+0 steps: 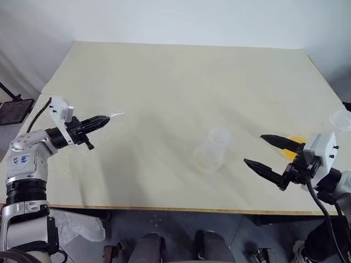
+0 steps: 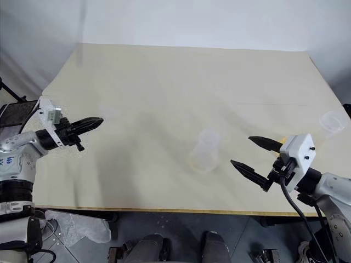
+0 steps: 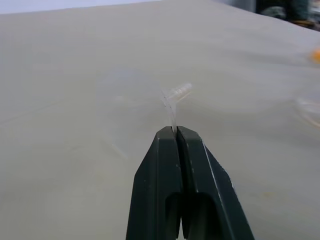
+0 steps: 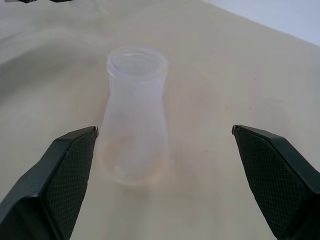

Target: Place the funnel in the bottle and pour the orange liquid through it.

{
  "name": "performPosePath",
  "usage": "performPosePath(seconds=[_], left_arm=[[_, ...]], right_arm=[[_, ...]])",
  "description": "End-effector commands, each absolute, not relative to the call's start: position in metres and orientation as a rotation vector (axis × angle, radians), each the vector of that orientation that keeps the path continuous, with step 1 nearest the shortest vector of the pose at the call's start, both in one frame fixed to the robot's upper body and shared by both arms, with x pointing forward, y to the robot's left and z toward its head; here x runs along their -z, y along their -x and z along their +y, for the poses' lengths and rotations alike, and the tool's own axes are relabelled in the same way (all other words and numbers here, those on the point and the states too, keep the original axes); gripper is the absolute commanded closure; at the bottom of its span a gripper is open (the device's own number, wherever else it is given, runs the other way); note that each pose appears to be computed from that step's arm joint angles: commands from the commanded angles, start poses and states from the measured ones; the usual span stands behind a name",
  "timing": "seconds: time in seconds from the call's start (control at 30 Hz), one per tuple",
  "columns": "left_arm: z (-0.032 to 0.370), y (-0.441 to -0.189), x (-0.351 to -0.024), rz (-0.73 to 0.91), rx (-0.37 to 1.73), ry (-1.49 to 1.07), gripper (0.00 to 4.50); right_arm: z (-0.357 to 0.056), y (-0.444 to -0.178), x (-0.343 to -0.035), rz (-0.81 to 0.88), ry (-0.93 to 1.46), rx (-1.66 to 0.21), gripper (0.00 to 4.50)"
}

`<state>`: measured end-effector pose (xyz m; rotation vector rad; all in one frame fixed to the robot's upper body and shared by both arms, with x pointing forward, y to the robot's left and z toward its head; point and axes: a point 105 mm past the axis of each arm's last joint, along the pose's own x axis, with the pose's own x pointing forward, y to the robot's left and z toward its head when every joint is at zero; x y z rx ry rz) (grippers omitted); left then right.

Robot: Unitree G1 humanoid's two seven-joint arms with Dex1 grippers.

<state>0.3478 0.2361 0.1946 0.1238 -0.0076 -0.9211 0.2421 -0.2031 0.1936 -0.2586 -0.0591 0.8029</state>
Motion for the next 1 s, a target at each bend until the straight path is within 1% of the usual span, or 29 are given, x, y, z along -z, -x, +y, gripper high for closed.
performPosePath(seconds=[0.03,0.17,0.27,0.43,0.57,0.63,0.73,0.83,1.0], left_arm=[[0.209,-0.343,-0.219,-0.082,1.068,-0.205,4.48],[0.172,-0.348,-0.241,-0.132,1.244,-0.279,4.48],[0.142,-0.352,-0.266,-0.212,1.361,-0.326,4.48],[0.105,-0.35,-0.292,-0.285,1.557,-0.424,4.48],[0.086,-0.348,-0.297,-0.288,1.673,-0.526,4.48],[0.075,-0.346,-0.303,-0.315,1.723,-0.562,4.48],[0.06,-0.345,-0.309,-0.342,1.761,-0.61,4.48],[0.04,-0.338,-0.31,-0.379,1.82,-0.682,4.48],[0.025,-0.326,-0.305,-0.406,1.898,-0.775,4.48]], right_arm=[[-0.204,-0.238,-0.198,-0.094,0.272,-0.787,0.0],[-0.207,-0.237,-0.196,-0.092,0.283,-0.768,0.0],[-0.208,-0.235,-0.195,-0.095,0.289,-0.753,0.0],[-0.209,-0.227,-0.191,-0.09,0.288,-0.728,0.0],[-0.212,-0.221,-0.189,-0.082,0.294,-0.703,0.0],[-0.214,-0.218,-0.189,-0.082,0.296,-0.681,0.0],[-0.215,-0.214,-0.188,-0.085,0.295,-0.656,0.0],[-0.213,-0.21,-0.187,-0.09,0.288,-0.635,0.0],[-0.211,-0.206,-0.186,-0.092,0.284,-0.613,0.0]])
